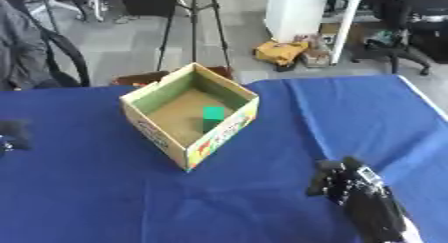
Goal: Pick up objects on the table and place them in the box.
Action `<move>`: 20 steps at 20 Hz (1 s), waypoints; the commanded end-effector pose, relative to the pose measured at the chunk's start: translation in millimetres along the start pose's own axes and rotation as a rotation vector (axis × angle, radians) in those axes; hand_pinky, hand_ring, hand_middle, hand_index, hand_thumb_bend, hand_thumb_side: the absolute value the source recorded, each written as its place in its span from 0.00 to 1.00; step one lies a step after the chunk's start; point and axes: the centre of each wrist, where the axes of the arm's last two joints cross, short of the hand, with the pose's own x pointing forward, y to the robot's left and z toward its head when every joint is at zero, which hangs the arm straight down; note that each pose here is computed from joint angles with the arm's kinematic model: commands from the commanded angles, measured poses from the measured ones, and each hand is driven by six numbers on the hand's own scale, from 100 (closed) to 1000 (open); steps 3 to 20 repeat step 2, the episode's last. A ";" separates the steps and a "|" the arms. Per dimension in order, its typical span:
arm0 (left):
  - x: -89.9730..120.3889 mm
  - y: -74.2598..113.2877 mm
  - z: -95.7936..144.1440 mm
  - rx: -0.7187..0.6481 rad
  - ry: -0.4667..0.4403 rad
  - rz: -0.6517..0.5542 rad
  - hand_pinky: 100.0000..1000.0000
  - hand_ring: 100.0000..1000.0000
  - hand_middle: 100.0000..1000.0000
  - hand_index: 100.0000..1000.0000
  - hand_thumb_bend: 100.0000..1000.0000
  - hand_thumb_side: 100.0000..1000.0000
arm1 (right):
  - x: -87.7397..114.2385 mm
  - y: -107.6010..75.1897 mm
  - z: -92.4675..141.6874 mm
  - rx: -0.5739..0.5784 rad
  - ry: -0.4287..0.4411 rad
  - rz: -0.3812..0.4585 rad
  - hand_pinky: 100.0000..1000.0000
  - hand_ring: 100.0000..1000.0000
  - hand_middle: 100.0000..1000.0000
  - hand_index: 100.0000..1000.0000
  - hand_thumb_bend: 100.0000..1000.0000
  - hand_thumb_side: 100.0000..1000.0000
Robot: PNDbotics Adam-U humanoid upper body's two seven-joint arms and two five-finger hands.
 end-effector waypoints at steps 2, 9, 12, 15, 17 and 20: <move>2.2 2.4 -0.3 -0.001 -0.007 -0.010 0.59 0.82 0.45 0.63 0.18 1.00 | 7.6 -4.8 -0.2 0.002 -0.014 0.031 0.61 0.54 0.51 0.72 0.00 0.92; 2.2 2.4 -0.3 -0.001 -0.007 -0.010 0.59 0.82 0.45 0.63 0.18 1.00 | 7.6 -4.8 -0.2 0.002 -0.014 0.031 0.61 0.54 0.51 0.72 0.00 0.92; 2.2 2.4 -0.3 -0.001 -0.007 -0.010 0.59 0.82 0.45 0.63 0.18 1.00 | 7.6 -4.8 -0.2 0.002 -0.014 0.031 0.61 0.54 0.51 0.72 0.00 0.92; 2.2 2.4 -0.3 -0.001 -0.007 -0.010 0.59 0.82 0.45 0.63 0.18 1.00 | 7.6 -4.8 -0.2 0.002 -0.014 0.031 0.61 0.54 0.51 0.72 0.00 0.92; 2.2 2.4 -0.3 -0.001 -0.007 -0.010 0.59 0.82 0.45 0.63 0.18 1.00 | 7.6 -4.8 -0.2 0.002 -0.014 0.031 0.61 0.54 0.51 0.72 0.00 0.92; 2.2 2.4 -0.3 -0.001 -0.007 -0.010 0.59 0.82 0.45 0.63 0.18 1.00 | 7.6 -4.8 -0.2 0.002 -0.014 0.031 0.61 0.54 0.51 0.72 0.00 0.92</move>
